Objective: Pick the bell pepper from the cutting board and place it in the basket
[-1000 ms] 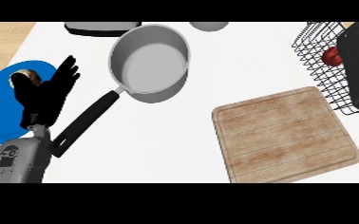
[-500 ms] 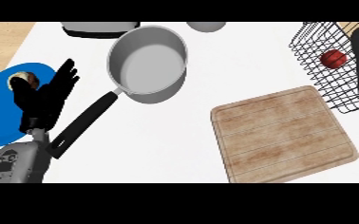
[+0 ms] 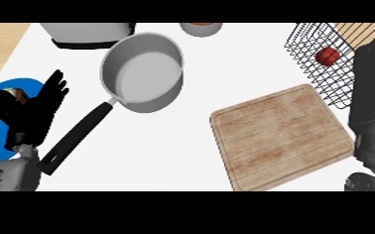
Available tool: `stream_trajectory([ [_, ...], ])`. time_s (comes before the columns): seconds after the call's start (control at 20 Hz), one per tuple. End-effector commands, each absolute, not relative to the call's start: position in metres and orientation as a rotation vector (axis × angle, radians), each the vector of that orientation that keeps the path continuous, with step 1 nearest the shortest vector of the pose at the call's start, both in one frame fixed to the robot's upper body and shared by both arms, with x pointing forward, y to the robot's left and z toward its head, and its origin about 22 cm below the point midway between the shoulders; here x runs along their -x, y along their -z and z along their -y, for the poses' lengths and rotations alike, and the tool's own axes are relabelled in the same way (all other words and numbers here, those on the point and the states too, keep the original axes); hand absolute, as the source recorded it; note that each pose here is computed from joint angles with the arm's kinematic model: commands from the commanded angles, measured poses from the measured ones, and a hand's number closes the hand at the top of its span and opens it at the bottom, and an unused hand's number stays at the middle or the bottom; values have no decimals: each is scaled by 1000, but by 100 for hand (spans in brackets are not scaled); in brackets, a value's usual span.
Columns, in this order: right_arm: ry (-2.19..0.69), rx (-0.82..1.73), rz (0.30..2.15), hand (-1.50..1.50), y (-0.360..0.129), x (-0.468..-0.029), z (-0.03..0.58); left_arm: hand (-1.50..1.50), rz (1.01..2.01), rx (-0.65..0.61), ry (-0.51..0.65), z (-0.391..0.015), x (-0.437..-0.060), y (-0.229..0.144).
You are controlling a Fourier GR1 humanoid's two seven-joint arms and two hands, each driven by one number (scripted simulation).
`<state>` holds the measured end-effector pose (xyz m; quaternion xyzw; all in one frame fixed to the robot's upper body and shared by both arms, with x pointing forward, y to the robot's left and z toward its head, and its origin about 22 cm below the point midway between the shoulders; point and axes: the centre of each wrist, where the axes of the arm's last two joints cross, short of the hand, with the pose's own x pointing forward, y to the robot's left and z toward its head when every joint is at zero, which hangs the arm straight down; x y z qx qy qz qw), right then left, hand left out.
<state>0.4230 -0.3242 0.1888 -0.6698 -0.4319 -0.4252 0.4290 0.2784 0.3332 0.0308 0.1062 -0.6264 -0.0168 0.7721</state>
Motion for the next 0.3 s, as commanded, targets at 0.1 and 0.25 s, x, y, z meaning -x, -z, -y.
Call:
stream_trajectory([
  [0.1,1008,1513,1082,-150,-165,-390,286,0,1342,-244,22,-330,-277,-36],
  [0.25,961,1511,1069,-150,-150,-366,284,0,1330,-263,3,-337,-279,-37],
])
